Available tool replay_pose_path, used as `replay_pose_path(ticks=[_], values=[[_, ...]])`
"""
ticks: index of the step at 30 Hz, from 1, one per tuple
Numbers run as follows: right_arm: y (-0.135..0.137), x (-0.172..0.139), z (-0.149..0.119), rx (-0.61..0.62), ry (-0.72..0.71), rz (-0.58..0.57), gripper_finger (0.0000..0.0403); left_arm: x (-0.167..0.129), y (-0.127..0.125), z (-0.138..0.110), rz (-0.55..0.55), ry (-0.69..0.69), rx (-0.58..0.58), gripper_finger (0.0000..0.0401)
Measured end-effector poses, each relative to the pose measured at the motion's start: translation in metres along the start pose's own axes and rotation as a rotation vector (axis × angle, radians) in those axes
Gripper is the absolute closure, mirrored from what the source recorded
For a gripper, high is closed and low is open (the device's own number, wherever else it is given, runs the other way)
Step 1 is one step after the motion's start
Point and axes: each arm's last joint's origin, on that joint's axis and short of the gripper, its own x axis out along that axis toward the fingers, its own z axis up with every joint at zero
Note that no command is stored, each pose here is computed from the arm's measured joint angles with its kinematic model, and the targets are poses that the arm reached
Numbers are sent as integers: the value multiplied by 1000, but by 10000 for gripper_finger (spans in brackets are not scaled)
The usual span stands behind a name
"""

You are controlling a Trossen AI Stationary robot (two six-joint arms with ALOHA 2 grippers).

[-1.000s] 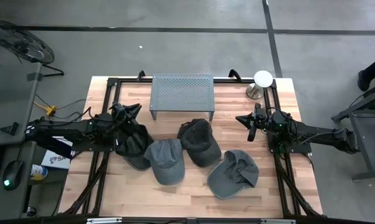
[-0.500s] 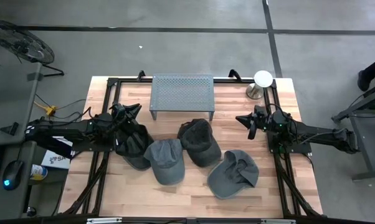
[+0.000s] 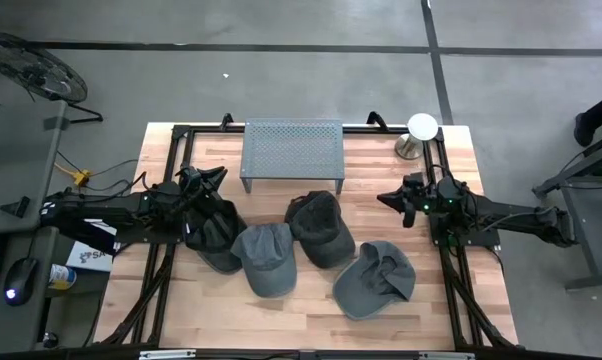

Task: Pick & Place hat
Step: Put the right gray cap on the shelf

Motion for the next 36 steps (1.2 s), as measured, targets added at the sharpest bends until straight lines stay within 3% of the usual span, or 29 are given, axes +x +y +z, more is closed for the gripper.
replay_pose_path(ticks=[3, 14, 28, 36], values=[[8, -2, 12, 1, 10, -5, 402, 0, 0, 0, 0, 0, 0, 340], [46, -9, 72, -20, 188, -277, 402, 0, 0, 0, 0, 0, 0, 340], [82, 24, 130, -59, 408, -415, 401, 0, 0, 0, 0, 0, 0, 340], [84, 36, 140, -59, 500, -586, 348, 0, 0, 0, 0, 0, 0, 340]])
